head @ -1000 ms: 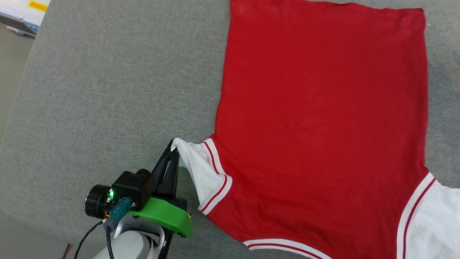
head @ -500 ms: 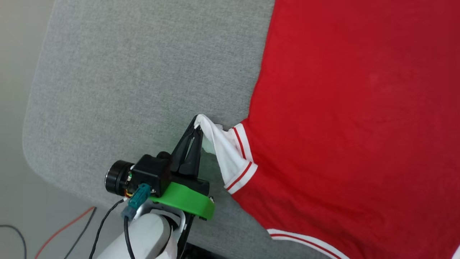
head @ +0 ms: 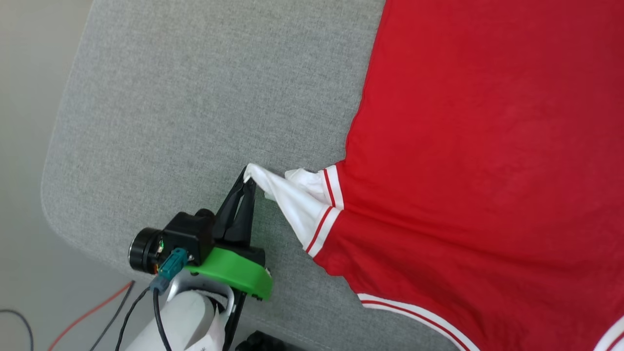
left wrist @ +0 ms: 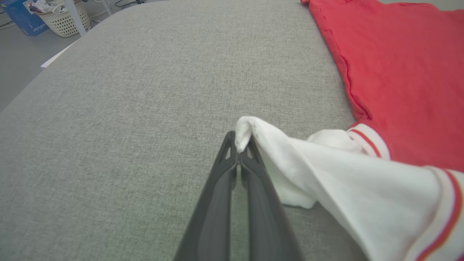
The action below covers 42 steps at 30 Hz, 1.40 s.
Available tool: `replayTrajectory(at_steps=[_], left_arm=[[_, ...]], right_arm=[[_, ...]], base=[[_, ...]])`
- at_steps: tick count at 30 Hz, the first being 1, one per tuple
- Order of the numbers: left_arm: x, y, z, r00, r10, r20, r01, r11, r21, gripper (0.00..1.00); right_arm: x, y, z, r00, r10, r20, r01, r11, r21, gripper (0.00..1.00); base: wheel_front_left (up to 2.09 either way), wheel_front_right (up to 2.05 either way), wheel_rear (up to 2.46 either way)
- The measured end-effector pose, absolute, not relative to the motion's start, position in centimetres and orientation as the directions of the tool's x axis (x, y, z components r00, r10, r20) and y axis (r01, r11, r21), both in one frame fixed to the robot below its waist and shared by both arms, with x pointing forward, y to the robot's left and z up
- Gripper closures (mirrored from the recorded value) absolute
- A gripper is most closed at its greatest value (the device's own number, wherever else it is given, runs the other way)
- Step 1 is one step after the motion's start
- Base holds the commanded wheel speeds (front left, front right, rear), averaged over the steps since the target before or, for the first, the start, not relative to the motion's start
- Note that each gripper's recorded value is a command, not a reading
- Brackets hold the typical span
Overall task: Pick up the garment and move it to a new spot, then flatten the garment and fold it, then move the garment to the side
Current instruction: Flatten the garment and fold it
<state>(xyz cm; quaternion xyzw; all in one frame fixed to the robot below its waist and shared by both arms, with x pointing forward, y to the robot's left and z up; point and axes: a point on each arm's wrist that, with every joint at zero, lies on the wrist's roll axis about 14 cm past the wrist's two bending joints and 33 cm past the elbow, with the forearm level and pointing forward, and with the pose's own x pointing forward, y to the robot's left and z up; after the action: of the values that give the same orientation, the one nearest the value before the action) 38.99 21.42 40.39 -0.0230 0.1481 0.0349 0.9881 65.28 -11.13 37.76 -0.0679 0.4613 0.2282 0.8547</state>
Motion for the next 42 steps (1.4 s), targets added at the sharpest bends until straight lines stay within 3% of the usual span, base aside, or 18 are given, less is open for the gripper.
replayTrajectory(at_steps=[8,17,21,26,33,36,39,40,41,42], left_arm=[[36.6,22.0,41.5,0.957,0.077,-0.279,-0.092,0.995,-0.041,1.0],[35.4,21.5,42.9,0.97,0.043,-0.24,-0.059,0.997,-0.057,1.0],[35.2,21.0,43.3,0.973,0.02,-0.228,-0.035,0.997,-0.063,1.0],[35.0,20.3,43.7,0.976,-0.01,-0.216,-0.005,0.998,-0.067,1.0],[35.6,18.7,44.8,0.982,-0.062,-0.179,0.048,0.995,-0.084,1.0],[35.8,18.4,44.7,0.981,-0.072,-0.18,0.058,0.995,-0.084,1.0],[35.9,18.4,44.4,0.979,-0.074,-0.189,0.059,0.995,-0.084,1.0],[35.9,18.4,44.3,0.979,-0.074,-0.191,0.059,0.995,-0.084,1.0],[35.9,18.4,44.3,0.979,-0.075,-0.192,0.059,0.995,-0.084,1.0],[35.9,18.3,44.3,0.979,-0.075,-0.192,0.06,0.995,-0.084,1.0]], right_arm=[[62.9,-14.0,44.4,0.604,0.347,-0.717,-0.498,0.867,-0.001,1.0],[53.4,-19.4,45.9,0.587,0.335,-0.737,-0.542,0.839,-0.051,1.0],[48.2,-22.1,45.0,0.548,0.313,-0.776,-0.53,0.847,-0.032,1.0],[40.2,-24.4,42.6,0.445,0.296,-0.845,-0.509,0.86,0.033,1.0],[30.7,-25.6,38.9,0.345,0.321,-0.882,-0.381,0.907,0.181,1.0],[27.2,-25.1,36.6,0.28,0.334,-0.9,-0.325,0.915,0.238,1.0],[26.9,-24.8,35.8,0.286,0.336,-0.897,-0.303,0.92,0.248,1.0],[27.6,-24.9,36.0,0.32,0.333,-0.887,-0.297,0.924,0.24,0.63],[28.3,-25.0,36.3,0.352,0.332,-0.875,-0.289,0.928,0.236,0.0],[29.2,-25.1,36.8,0.388,0.329,-0.861,-0.286,0.931,0.226,0.0]], base=[[0.0,0.0,0.0],[0.0,0.0,0.0],[0.0,0.0,0.0],[0.0,0.0,0.0],[0.0,0.0,0.0],[0.0,0.0,0.0],[0.0,0.0,0.0],[0.0,0.0,0.0],[0.0,0.0,0.0],[0.0,0.0,0.0]])
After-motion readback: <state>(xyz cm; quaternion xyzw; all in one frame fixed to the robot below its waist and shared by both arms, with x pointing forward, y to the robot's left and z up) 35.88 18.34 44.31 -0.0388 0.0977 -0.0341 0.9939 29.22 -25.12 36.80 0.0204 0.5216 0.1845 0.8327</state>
